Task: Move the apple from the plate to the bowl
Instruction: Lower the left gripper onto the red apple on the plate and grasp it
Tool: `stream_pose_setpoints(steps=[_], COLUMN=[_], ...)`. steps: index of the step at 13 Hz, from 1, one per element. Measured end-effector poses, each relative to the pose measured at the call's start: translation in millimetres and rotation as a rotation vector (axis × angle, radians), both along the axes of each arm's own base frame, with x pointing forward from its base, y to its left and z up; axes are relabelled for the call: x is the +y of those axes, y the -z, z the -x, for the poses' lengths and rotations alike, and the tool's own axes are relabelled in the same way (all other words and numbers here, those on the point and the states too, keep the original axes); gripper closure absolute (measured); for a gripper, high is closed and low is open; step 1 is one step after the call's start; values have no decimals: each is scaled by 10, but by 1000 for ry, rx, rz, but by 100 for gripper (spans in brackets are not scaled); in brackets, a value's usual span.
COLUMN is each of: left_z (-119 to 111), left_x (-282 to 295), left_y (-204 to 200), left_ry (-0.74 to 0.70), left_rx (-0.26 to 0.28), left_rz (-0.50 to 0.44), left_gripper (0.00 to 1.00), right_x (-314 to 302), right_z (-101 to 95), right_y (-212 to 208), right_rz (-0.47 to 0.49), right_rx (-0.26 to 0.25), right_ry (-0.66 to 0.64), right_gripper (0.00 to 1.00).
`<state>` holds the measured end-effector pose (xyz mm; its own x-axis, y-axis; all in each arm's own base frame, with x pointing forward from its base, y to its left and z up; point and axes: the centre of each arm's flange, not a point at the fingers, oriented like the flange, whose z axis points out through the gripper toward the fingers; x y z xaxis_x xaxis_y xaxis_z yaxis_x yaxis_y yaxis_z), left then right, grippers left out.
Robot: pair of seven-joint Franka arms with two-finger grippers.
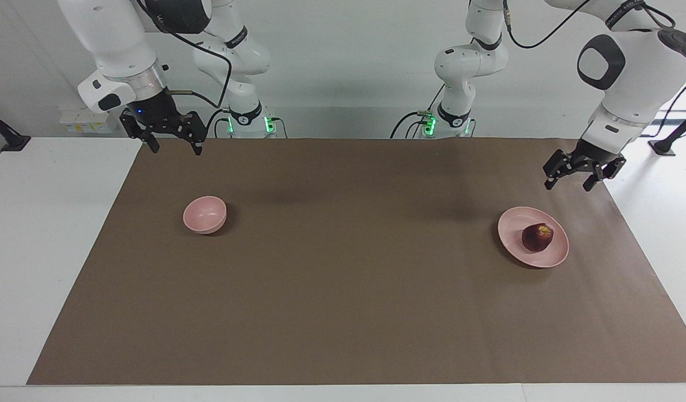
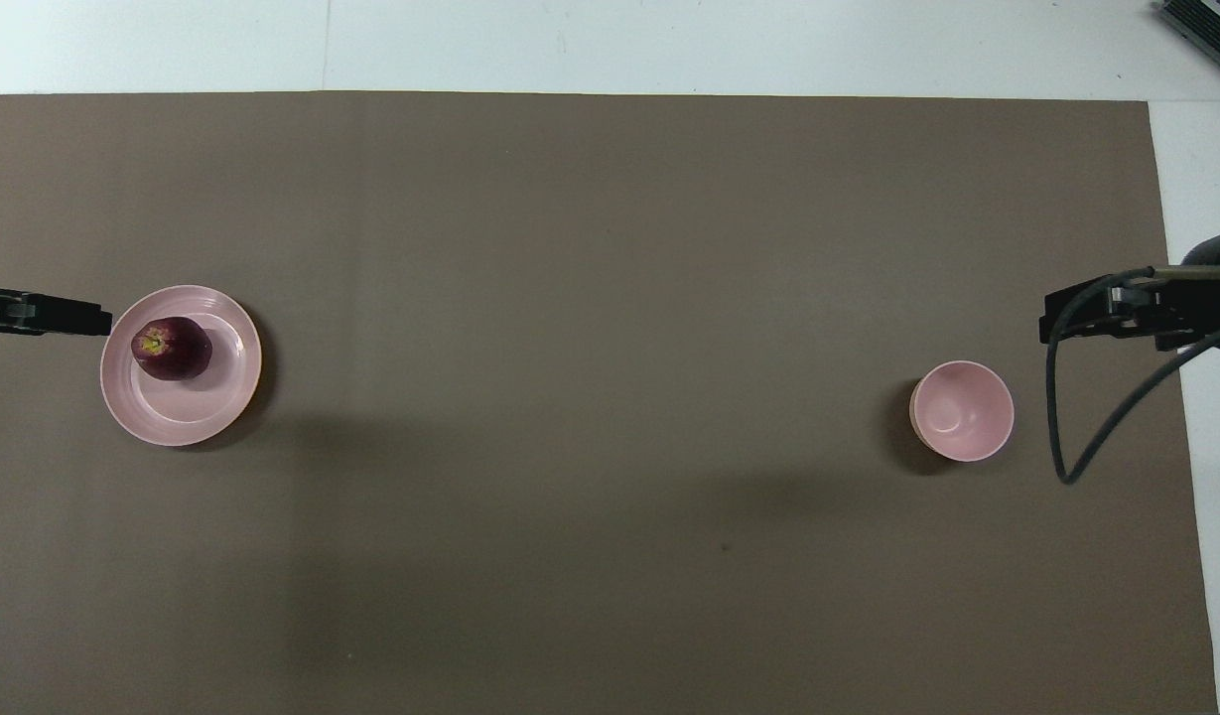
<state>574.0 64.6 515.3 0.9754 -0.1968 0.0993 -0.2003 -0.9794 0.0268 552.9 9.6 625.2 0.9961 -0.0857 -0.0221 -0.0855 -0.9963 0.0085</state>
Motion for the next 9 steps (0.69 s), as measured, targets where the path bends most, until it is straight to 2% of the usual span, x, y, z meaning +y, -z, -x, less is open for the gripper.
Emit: stream_pose_setpoints(steps=[4,6,9], left_z=[-255,-260,-221], left_x=[64,31,42], left_y=[800,1163,1407], left_ry=[173,297,391], left_rx=[50,66,62], left_rz=[8,10,5], left_gripper=[0,0,0], right_x=[6,9,10], right_z=[0,0,0], right_y=[1,1,1], right_rz=[0,0,0], right_rx=[0,0,0], right_ry=[-1,-2,-2], right_gripper=[0,0,0])
